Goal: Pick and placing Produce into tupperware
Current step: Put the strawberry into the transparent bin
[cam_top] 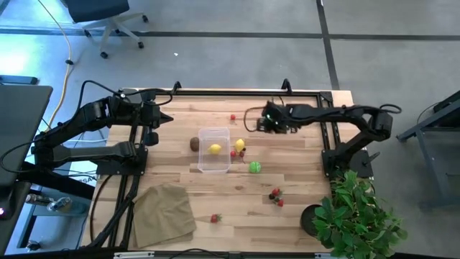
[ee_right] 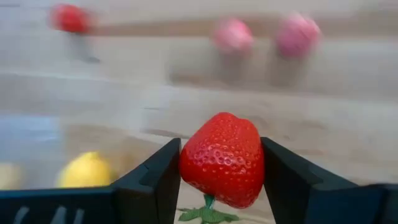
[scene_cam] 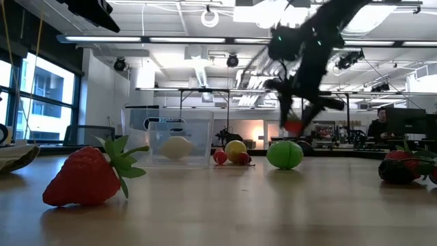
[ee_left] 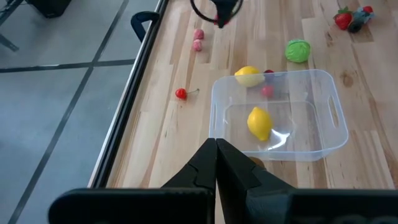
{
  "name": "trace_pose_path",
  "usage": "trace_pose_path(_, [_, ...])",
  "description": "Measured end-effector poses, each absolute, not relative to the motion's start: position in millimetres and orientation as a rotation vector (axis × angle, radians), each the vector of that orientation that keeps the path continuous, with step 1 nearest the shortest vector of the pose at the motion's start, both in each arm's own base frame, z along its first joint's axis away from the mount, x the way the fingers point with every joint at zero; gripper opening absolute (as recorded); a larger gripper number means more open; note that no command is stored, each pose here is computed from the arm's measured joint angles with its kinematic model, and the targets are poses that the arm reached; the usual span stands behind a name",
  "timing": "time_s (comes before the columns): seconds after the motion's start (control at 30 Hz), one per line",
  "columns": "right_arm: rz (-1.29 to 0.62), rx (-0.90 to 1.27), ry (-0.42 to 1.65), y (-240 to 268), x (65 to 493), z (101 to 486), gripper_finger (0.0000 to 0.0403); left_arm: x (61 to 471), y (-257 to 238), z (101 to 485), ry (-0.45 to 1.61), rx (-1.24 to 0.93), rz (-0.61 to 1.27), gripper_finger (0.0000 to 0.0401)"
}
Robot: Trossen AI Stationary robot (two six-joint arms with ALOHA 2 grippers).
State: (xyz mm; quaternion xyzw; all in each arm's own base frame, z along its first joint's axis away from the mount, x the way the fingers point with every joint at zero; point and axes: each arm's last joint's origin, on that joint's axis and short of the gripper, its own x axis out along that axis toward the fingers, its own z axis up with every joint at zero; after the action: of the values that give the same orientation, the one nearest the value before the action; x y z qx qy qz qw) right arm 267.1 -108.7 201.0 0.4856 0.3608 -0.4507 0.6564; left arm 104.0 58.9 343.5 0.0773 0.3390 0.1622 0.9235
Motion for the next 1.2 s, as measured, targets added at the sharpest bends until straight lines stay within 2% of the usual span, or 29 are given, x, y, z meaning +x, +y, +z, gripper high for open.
trace_pose_path(0.23, [-0.744, 0.800, 0.660, -114, 304, 290, 0.0169, 104, 59, 343, 0.696, 0.158, 0.333, 0.0001])
trace_pose_path(0.43, [-0.509, 0.468, 0.537, -98, 321, 366, 0.0169, 104, 59, 343, 0.696, 0.158, 0.333, 0.0001])
trace_pose_path(0.63, [-0.313, 0.130, 0.519, -69, 347, 397, 0.0169, 104, 59, 343, 0.697, 0.158, 0.333, 0.0001])
trace_pose_path(0.83, [-0.237, 0.034, 0.616, -55, 388, 377, 0.0169, 104, 59, 343, 0.696, 0.158, 0.333, 0.0001])
trace_pose_path(1.2, [-0.182, 0.093, 1.101, -62, 462, 261, 0.0169, 104, 59, 343, 0.696, 0.158, 0.333, 0.0001])
